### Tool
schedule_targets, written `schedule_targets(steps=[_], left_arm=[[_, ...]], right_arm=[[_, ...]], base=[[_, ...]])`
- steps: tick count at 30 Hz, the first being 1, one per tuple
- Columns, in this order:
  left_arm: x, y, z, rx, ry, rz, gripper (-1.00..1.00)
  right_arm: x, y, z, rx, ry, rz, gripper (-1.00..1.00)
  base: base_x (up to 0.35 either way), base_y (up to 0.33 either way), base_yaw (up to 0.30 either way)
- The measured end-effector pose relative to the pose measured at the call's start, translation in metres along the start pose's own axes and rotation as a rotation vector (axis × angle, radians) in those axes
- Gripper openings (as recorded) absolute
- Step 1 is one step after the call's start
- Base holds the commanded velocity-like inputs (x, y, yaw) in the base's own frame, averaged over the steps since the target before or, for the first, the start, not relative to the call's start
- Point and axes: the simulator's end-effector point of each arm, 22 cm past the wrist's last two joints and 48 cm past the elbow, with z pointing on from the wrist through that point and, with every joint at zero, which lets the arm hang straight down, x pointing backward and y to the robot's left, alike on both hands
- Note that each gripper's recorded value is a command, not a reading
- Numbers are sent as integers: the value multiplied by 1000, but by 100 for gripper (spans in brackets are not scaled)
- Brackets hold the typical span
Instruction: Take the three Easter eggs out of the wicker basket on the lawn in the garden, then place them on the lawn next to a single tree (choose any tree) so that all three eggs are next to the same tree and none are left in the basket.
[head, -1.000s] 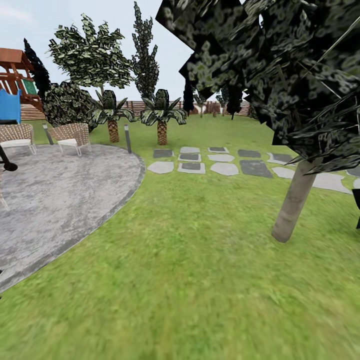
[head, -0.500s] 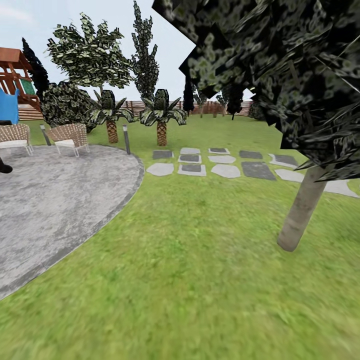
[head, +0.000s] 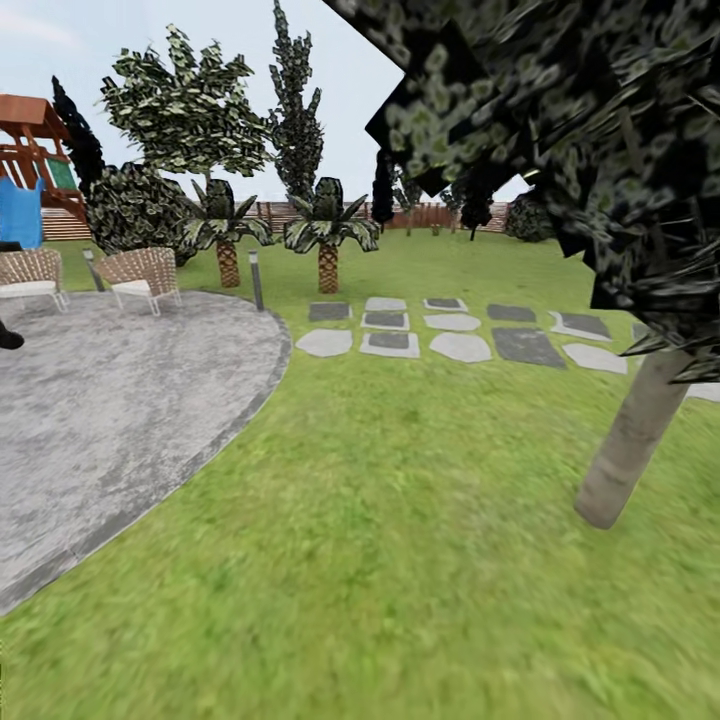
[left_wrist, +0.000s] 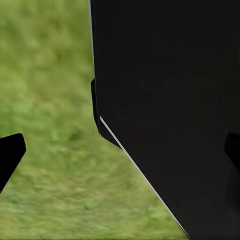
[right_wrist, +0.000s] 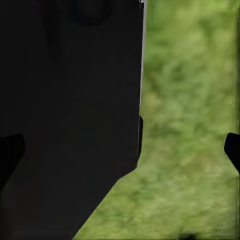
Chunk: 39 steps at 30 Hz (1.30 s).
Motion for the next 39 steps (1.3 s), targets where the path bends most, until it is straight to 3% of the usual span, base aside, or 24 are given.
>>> schedule_targets(steps=[31, 39], left_arm=[[1, 0, 0, 0, 1, 0, 100], [0, 0, 0, 0, 0, 0, 100]], right_arm=[[0, -1, 0, 2, 0, 2, 100], [0, 0, 0, 1, -1, -5, 100]], base=[[330, 0, 263], [330, 0, 21]])
